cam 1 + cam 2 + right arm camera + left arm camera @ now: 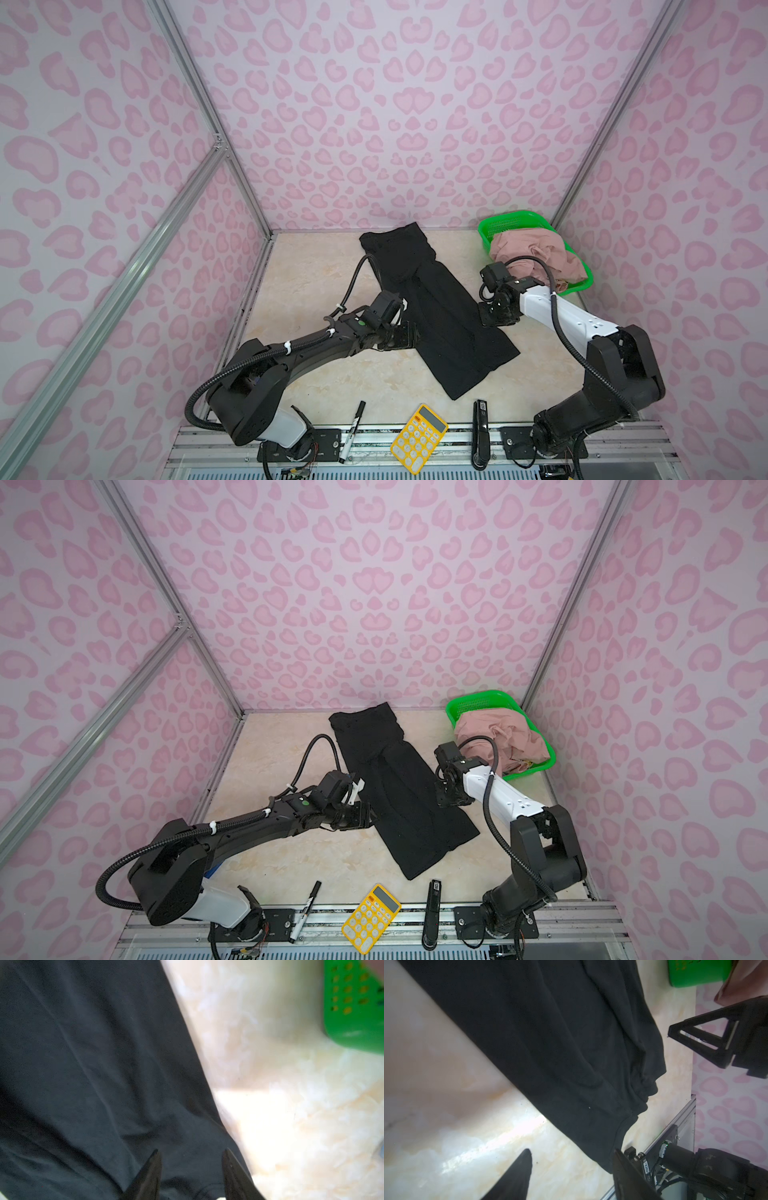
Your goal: Fold and stack the mixed laundry pile
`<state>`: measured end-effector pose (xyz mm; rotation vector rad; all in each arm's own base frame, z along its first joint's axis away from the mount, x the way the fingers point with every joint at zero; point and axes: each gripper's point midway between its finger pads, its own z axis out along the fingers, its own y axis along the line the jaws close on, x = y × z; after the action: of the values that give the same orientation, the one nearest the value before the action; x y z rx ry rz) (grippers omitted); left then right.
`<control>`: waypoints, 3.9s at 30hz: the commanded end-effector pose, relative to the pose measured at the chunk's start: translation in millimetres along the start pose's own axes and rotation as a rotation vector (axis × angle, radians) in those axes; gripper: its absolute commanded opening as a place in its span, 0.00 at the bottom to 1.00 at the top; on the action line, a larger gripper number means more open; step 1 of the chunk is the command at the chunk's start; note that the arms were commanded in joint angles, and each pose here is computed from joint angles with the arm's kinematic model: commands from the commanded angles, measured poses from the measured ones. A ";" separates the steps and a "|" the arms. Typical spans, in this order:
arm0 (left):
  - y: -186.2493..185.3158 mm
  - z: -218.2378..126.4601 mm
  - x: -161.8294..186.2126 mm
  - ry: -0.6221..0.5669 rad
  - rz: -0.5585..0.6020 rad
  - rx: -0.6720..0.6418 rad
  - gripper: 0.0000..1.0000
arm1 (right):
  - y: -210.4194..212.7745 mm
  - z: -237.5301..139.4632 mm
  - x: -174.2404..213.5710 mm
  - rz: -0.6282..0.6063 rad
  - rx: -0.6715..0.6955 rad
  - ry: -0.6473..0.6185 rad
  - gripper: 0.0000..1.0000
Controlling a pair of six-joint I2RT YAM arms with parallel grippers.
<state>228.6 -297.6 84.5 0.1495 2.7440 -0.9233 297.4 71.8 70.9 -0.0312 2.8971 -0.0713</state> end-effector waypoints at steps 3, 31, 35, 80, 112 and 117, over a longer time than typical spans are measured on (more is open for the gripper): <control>-23.7 16.2 19.5 0.038 -0.002 0.047 0.62 | -19.2 12.1 23.1 0.096 0.024 0.027 0.47; 62.6 42.4 23.9 0.091 -0.106 -0.263 0.03 | 35.8 42.8 97.3 0.126 -0.061 0.125 0.37; 94.9 13.0 13.3 0.070 -0.112 -0.334 0.03 | 77.2 39.8 102.3 0.069 -0.118 0.121 0.36; 72.2 -13.2 117.0 0.219 -0.178 -0.099 0.42 | 118.6 10.2 135.4 0.070 -0.369 0.130 0.50; 89.7 -27.9 132.0 0.254 -0.152 -0.211 0.03 | 67.8 10.5 152.8 0.041 -0.157 0.116 0.00; 83.6 -36.2 131.7 0.247 -0.146 -0.188 0.03 | 81.7 1.8 150.5 0.009 -0.224 0.105 0.00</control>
<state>113.6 -210.9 25.3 0.0103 3.0718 -0.7330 154.6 148.0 26.5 -0.0114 2.9847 0.2553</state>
